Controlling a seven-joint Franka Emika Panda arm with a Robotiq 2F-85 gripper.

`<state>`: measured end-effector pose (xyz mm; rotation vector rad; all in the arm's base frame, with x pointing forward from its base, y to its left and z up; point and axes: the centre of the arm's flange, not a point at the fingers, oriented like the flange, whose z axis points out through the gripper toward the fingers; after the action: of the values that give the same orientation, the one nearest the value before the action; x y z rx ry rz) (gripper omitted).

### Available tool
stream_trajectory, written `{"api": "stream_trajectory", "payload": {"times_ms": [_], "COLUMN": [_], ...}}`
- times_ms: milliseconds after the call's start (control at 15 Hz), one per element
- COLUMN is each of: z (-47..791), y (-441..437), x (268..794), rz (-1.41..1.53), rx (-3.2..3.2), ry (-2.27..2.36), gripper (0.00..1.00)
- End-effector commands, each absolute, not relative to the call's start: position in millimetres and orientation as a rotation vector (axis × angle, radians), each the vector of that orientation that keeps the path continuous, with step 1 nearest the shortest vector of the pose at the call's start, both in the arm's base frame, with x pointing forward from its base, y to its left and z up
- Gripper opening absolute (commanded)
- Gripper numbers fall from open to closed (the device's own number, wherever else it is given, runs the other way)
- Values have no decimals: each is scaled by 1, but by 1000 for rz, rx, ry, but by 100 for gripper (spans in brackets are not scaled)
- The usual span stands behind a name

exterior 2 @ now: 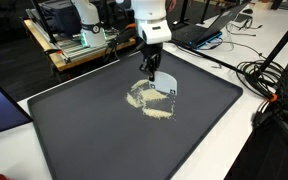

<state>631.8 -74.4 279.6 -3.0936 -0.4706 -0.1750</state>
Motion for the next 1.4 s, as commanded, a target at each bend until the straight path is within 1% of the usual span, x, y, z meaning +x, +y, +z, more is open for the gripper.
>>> {"api": "stream_trajectory", "payload": {"times_ms": [0,400,467,733,800,1133,1333], "z": [292,292,287,285,285,308,319], "y": [-68,-46,-65,-56,-57,-7,21], "x": [587,562,583,574,574,579,582], "rz": [-325,-498,-461,-490,-491,-513,-476], "rx": [-3093,-3226,-3157,-3184,-3185,-3329,-3383], "ry": [-265,-27,-105,-61,-59,-328,-498], "gripper": [1,1,4,4,1,1,1]}}
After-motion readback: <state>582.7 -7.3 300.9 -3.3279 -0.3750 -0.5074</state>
